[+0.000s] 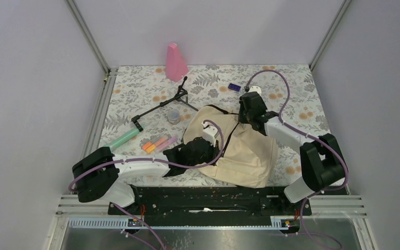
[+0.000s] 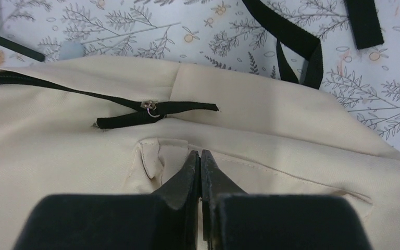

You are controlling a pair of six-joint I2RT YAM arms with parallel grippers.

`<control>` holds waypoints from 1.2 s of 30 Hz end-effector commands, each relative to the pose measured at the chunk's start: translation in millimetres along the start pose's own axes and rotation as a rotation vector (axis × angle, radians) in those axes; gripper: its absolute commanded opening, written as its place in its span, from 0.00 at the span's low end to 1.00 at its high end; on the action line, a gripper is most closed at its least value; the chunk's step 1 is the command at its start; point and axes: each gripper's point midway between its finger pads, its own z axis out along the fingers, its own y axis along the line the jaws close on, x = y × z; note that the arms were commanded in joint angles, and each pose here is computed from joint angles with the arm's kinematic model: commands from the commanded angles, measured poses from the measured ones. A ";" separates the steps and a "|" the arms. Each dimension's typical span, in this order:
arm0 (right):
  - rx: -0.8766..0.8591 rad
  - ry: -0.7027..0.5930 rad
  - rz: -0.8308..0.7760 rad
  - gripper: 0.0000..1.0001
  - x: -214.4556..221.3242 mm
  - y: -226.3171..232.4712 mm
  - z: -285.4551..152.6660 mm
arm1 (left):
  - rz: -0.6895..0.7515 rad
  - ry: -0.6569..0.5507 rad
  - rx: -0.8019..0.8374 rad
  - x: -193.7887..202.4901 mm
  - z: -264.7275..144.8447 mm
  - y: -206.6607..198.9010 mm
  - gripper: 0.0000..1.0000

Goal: Pack the student bag
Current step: Unzip the student bag at the center of the board.

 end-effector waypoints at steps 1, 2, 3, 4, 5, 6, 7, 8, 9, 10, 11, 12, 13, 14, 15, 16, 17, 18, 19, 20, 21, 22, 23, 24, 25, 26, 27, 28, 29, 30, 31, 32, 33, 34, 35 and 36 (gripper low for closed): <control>0.231 -0.118 0.039 0.00 -42.8 -49.8 9.4 | -0.004 0.005 0.055 -2.0 -11.1 -14.4 0.00; 0.224 -0.107 0.032 0.00 -40.8 -49.2 7.8 | -0.007 0.006 0.055 -1.8 -10.9 -14.5 0.00; 0.201 -0.106 0.030 0.00 -41.3 -45.8 6.5 | -0.010 0.006 0.055 -2.1 -10.5 -14.9 0.00; 0.179 -0.108 0.026 0.00 -43.0 -42.2 4.5 | -0.014 0.008 0.054 -1.6 -10.0 -14.9 0.00; 0.157 -0.115 0.022 0.00 -46.3 -38.5 1.5 | -0.016 0.007 0.054 -2.8 -9.5 -15.6 0.00; 0.140 -0.120 0.017 0.00 -49.7 -35.4 -1.9 | -0.020 0.007 0.051 -4.2 -8.9 -16.1 0.00; 0.128 -0.125 0.013 0.00 -54.1 -33.5 -7.4 | -0.024 0.007 0.048 -5.4 -8.5 -16.5 0.00; 0.117 -0.130 0.008 0.00 -58.0 -31.6 -12.6 | -0.028 0.008 0.041 -6.9 -8.1 -16.5 0.00; 0.110 -0.136 0.006 0.00 -62.2 -30.5 -17.9 | -0.033 0.010 0.031 -8.6 -8.3 -16.1 0.00; 0.100 -0.140 0.001 0.01 -65.7 -29.1 -23.9 | -0.037 0.008 0.022 -11.2 -8.6 -15.8 0.03; 0.088 -0.141 -0.003 0.11 -68.2 -27.5 -30.0 | -0.039 0.003 0.018 -14.8 -9.1 -16.6 0.10; 0.072 -0.142 -0.005 0.24 -70.7 -25.2 -36.2 | -0.039 -0.002 0.016 -18.9 -9.7 -17.8 0.23; 0.053 -0.139 -0.005 0.37 -71.6 -22.8 -42.7 | -0.038 -0.010 0.014 -23.9 -10.8 -19.1 0.31; 0.032 -0.135 -0.004 0.48 -71.5 -19.9 -49.4 | -0.035 -0.020 0.011 -29.5 -11.9 -20.2 0.36; 0.012 -0.123 -0.002 0.55 -68.0 -17.8 -55.3 | -0.029 -0.029 0.006 -34.9 -12.5 -21.1 0.41; -0.004 -0.118 0.009 0.59 -65.5 -16.4 -61.3 | -0.024 -0.039 0.003 -40.8 -13.2 -22.0 0.46; -0.024 -0.115 0.025 0.62 -62.4 -14.2 -66.8 | -0.016 -0.049 -0.005 -47.0 -13.2 -22.5 0.52; -0.047 -0.112 0.045 0.65 -59.2 -11.6 -72.3 | -0.009 -0.053 -0.016 -51.2 -13.0 -22.2 0.56; -0.067 -0.105 0.062 0.67 -54.1 -9.8 -77.6 | 0.002 -0.058 -0.027 -56.1 -11.8 -22.3 0.59; -0.087 -0.098 0.079 0.68 -49.5 -7.7 -82.3 | 0.008 -0.068 -0.043 -63.9 -11.3 -22.6 0.62; -0.114 -0.093 0.097 0.69 -45.4 -4.8 -89.0 | 0.015 -0.067 -0.073 -66.6 -9.9 -18.8 0.65; -0.129 -0.072 0.112 0.70 -37.2 -3.3 -90.4 | 0.018 -0.071 -0.099 -70.4 -8.5 -15.8 0.66; -0.151 -0.065 0.128 0.70 -32.9 -0.7 -96.2 | 0.025 -0.055 -0.139 -68.3 -8.4 -9.2 0.67; -0.161 -0.050 0.141 0.70 -26.4 -0.2 -99.1 | 0.024 -0.059 -0.162 -70.5 -7.8 -5.1 0.68; -0.176 -0.033 0.152 0.70 -19.3 1.5 -101.6 | 0.021 -0.062 -0.176 -72.1 -6.8 -2.4 0.68; -0.187 -0.018 0.161 0.70 -13.2 2.2 -103.6 | 0.016 -0.062 -0.183 -73.1 -5.5 -0.4 0.69; -0.192 -0.004 0.165 0.69 -7.3 3.0 -104.9 | 0.008 -0.060 -0.189 -73.3 -3.4 1.8 0.69; -0.192 0.009 0.170 0.69 -1.4 2.6 -106.1 | 0.001 -0.059 -0.188 -74.3 -1.3 2.7 0.69; -0.193 0.020 0.172 0.68 4.0 2.4 -106.8 | -0.005 -0.056 -0.188 -74.5 1.6 3.6 0.69; -0.194 0.028 0.175 0.68 8.5 2.5 -106.9 | -0.008 -0.050 -0.184 -74.1 4.7 3.6 0.69; -0.193 0.036 0.178 0.67 13.9 2.2 -106.7 | -0.011 -0.045 -0.179 -73.9 8.0 3.2 0.69; -0.194 0.045 0.180 0.67 18.4 2.9 -106.6 | -0.010 -0.036 -0.175 -72.7 12.5 2.2 0.70; -0.195 0.051 0.182 0.67 21.6 3.4 -106.9 | -0.008 -0.031 -0.174 -72.4 16.0 1.6 0.72; -0.197 0.058 0.182 0.67 25.1 4.3 -106.8 | -0.006 -0.028 -0.177 -72.3 18.9 1.7 0.73; -0.199 0.065 0.183 0.67 28.5 5.3 -106.8 | -0.003 -0.024 -0.179 -71.4 21.6 1.9 0.74; -0.202 0.071 0.183 0.67 31.4 6.3 -107.3 | 0.000 -0.024 -0.189 -71.4 23.8 3.4 0.74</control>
